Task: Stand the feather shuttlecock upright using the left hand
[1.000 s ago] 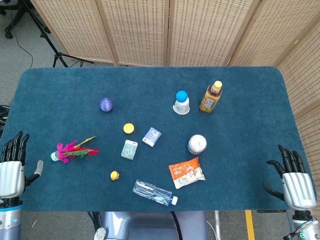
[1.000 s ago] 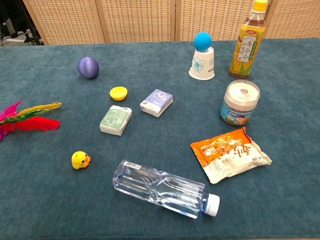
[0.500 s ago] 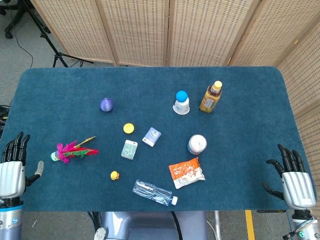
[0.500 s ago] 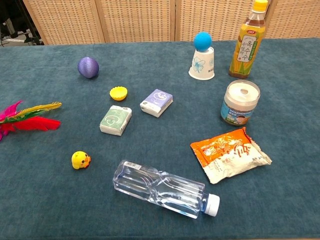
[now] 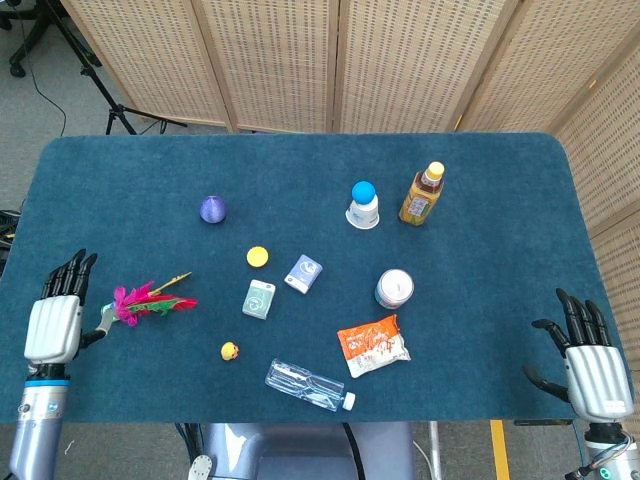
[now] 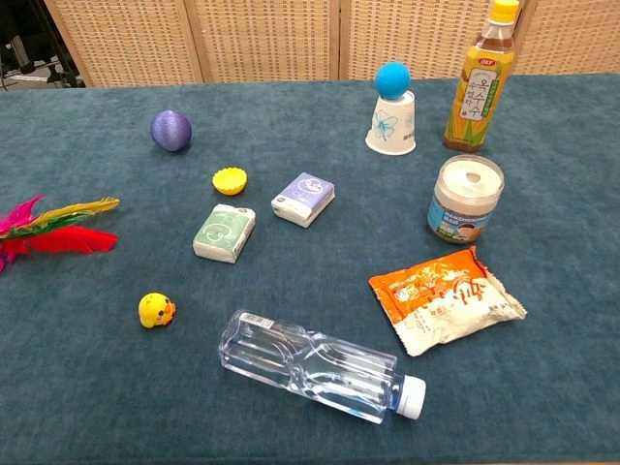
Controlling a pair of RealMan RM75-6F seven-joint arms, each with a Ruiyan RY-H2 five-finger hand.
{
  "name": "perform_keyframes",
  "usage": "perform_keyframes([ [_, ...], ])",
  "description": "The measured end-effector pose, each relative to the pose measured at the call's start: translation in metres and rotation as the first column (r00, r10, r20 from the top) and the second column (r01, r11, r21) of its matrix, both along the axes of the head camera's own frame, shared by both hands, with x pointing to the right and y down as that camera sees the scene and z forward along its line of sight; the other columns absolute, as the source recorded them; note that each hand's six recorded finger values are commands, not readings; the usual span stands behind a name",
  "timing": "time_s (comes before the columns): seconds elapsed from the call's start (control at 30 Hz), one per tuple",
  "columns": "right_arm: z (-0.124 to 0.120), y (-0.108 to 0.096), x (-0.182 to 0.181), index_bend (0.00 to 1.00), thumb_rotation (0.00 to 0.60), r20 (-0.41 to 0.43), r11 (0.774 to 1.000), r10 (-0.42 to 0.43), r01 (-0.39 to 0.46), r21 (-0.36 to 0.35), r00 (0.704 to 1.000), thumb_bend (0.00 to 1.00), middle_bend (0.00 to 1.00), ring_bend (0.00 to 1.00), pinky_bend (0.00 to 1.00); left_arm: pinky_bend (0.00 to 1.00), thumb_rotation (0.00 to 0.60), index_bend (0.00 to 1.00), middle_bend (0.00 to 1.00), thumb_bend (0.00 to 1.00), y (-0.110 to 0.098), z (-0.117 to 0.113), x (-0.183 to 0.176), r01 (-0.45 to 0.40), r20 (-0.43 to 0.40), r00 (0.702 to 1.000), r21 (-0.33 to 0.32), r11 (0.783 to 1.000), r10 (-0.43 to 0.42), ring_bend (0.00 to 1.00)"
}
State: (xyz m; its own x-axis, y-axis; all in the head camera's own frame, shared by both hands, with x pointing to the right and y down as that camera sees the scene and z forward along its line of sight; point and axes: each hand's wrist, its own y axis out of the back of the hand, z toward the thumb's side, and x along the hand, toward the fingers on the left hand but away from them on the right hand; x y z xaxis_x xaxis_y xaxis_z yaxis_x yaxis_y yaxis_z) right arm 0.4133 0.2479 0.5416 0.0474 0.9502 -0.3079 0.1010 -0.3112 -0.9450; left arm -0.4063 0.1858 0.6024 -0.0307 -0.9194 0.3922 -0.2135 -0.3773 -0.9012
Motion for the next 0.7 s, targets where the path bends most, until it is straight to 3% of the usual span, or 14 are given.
perform_keyframes([
  [0.33, -0.001, -0.001, 0.001, 0.31, 0.6, 0.009, 1.0, 0.003, -0.003, 0.005, 1.0, 0.21, 0.0, 0.0, 0.0, 0.11, 0.6, 0.07, 0.0, 0.37, -0.011, 0.021, 0.031, -0.018, -0.074, 0.997, -0.171, 0.985, 0.005, 0.07],
  [0.5, -0.002, -0.002, 0.002, 0.31, 0.6, 0.014, 1.0, 0.006, -0.007, 0.012, 1.0, 0.21, 0.0, 0.0, 0.0, 0.11, 0.6, 0.1, 0.0, 0.37, -0.013, 0.029, 0.041, -0.041, -0.053, 0.998, -0.212, 0.976, 0.031, 0.07],
  [0.7, -0.003, -0.002, 0.002, 0.31, 0.6, 0.02, 1.0, 0.004, -0.005, 0.017, 1.0, 0.21, 0.0, 0.0, 0.0, 0.11, 0.6, 0.24, 0.0, 0.37, -0.014, 0.046, 0.05, -0.037, -0.027, 0.999, -0.273, 0.961, 0.031, 0.07],
])
